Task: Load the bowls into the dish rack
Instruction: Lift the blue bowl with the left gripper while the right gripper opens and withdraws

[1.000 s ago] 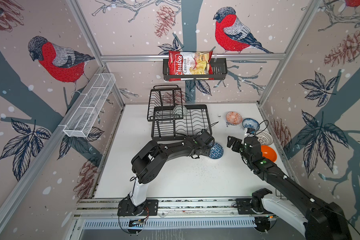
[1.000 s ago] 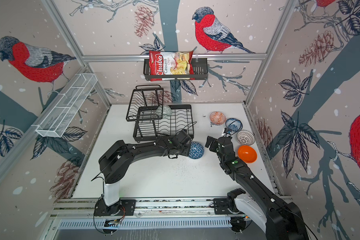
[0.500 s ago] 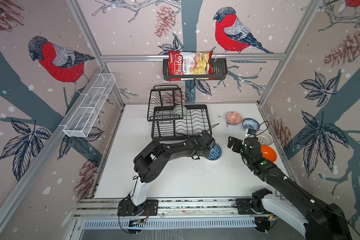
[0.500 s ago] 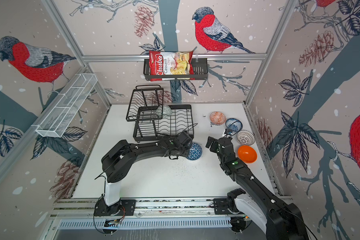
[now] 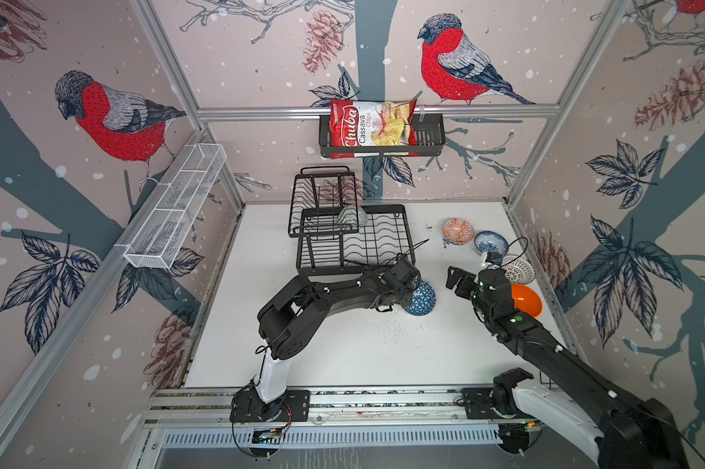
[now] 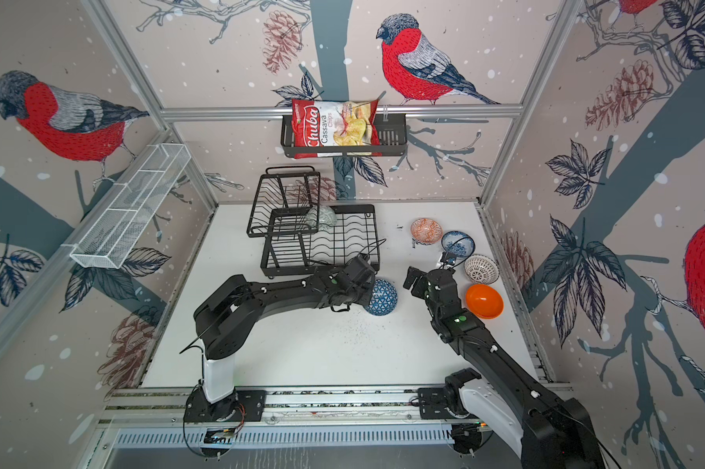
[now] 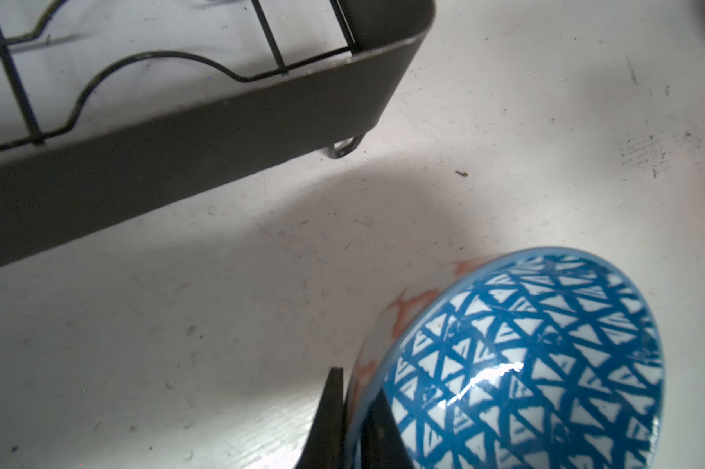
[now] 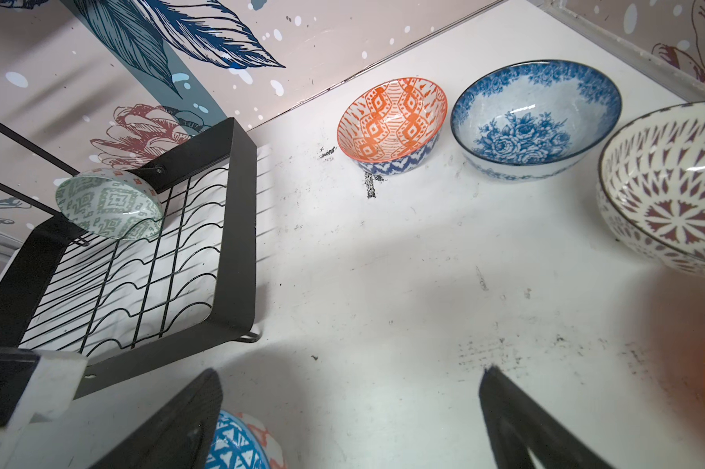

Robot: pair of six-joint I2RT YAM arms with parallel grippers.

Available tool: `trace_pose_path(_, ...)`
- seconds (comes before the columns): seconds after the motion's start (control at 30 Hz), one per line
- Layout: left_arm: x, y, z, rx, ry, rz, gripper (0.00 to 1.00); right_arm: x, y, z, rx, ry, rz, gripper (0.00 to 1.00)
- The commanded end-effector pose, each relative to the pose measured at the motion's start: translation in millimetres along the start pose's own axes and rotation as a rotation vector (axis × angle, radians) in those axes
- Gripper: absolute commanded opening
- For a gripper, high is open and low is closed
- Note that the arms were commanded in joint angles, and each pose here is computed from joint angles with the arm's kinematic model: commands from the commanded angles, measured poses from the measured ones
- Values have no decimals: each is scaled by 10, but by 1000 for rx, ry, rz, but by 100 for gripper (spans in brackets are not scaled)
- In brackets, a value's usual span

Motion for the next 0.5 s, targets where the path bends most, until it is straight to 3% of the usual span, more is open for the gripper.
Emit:
trace_pose_path(0.0,-115,-120,-7,35,-26,-81,0,-8,-38,-18,24,31,-37,100)
trace_pose_path(0.17,-478,-400,-107,66,34,-261,0,-55,-55,-59,53,56,-75,100)
trace_pose_path(0.47,-1174,-912,-131,87,-42,-755,0,-282,-154,-205,206,58,-209,99)
Point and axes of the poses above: each gripper's point midway between its finger pads, its own x axis out along the fingers, its own z axis along the line the jaws close on, y = z × x, the point moved 10 cm from there along -x, back along the fingers, and after that the axes turned 3 degrees about -x, right-handed, at the moved point
